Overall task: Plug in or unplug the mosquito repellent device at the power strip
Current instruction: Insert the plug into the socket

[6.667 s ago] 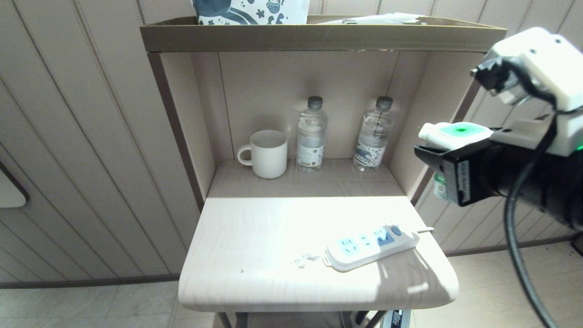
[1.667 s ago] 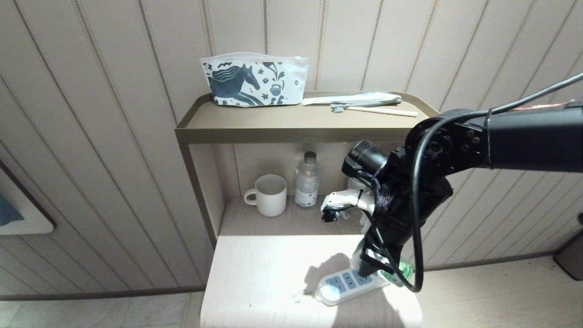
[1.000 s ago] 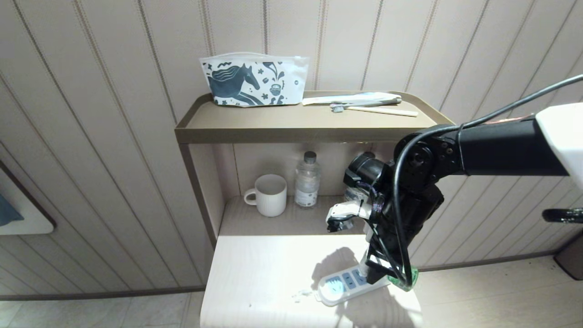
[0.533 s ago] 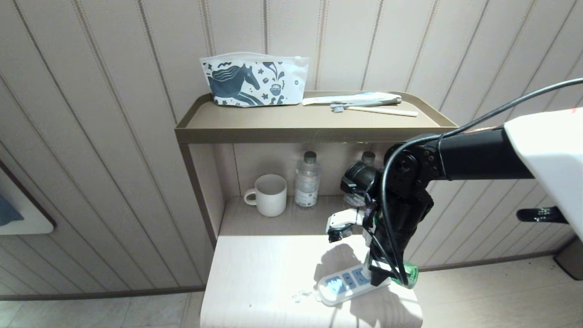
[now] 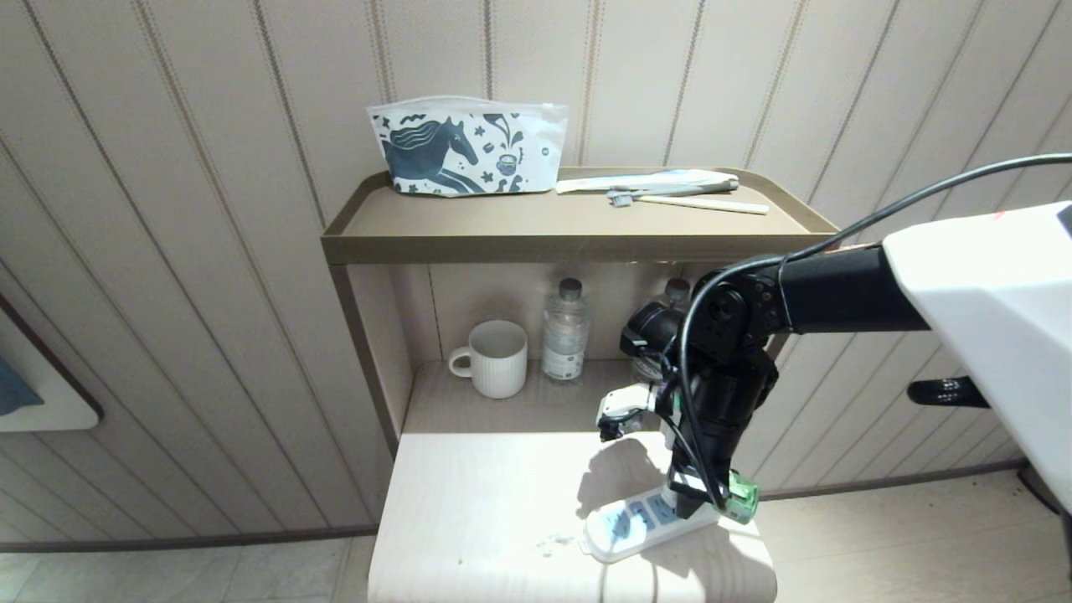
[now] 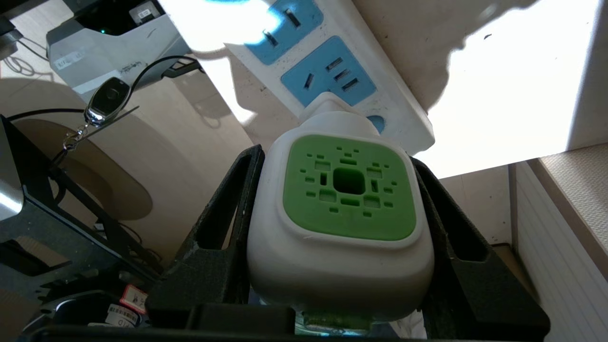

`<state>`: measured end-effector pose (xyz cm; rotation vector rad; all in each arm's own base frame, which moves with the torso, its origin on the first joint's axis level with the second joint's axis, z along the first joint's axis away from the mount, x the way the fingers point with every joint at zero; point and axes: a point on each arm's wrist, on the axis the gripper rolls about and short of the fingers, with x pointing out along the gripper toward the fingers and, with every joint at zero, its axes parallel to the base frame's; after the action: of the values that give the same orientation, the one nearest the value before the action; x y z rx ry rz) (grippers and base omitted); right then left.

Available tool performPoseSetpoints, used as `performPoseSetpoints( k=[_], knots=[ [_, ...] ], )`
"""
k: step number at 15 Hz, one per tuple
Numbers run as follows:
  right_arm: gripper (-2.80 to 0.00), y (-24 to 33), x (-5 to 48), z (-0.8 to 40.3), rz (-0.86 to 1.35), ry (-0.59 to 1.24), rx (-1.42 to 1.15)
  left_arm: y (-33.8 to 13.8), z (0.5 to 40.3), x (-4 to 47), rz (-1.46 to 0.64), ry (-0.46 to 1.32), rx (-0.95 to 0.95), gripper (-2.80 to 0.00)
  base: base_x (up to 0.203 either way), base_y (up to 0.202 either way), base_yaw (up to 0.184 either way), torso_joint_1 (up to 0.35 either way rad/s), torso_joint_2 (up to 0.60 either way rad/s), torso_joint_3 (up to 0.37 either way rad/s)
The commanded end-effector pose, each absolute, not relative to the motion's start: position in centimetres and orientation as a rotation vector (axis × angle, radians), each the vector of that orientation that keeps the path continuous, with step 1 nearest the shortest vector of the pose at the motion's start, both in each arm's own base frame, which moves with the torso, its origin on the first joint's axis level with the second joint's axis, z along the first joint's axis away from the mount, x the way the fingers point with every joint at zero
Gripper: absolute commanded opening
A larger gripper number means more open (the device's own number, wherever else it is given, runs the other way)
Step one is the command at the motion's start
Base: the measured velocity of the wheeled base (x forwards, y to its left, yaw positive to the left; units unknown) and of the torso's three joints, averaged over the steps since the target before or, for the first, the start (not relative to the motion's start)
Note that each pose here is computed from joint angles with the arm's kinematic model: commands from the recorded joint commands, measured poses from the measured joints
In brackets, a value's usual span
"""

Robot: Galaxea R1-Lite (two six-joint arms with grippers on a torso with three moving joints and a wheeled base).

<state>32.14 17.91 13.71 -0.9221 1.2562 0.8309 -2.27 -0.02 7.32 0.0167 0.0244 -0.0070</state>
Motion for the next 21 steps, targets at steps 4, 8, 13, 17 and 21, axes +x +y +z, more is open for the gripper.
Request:
performPoseSetpoints(
  k=[4,8,13,17,21],
  knots=[
    [-2.8,18.4,32.8,13.5,0.831,1.247,-0.923,0.0,7.3,-2.3,-0.008,0.025,0.017,-2.8,0.0,0.0,0.0,0.0,0.0,0.0],
    [-2.8,18.3,32.6,13.3,0.835,1.259,-0.926,0.0,7.3,-2.3,-0.006,0.025,0.017,-2.8,0.0,0.0,0.0,0.0,0.0,0.0],
    [-2.8,18.6,32.8,12.6,0.84,1.275,-0.929,0.0,7.3,-2.3,-0.006,0.024,0.017,-2.8,0.0,0.0,0.0,0.0,0.0,0.0],
    [-2.8,18.7,33.0,12.4,0.84,1.273,-0.93,0.0,7.3,-2.3,-0.005,0.025,0.017,-2.8,0.0,0.0,0.0,0.0,0.0,0.0],
    [-2.8,18.9,33.1,12.2,0.845,1.275,-0.934,0.0,7.3,-2.3,-0.008,0.024,0.017,-2.8,0.0,0.0,0.0,0.0,0.0,0.0]
  ],
)
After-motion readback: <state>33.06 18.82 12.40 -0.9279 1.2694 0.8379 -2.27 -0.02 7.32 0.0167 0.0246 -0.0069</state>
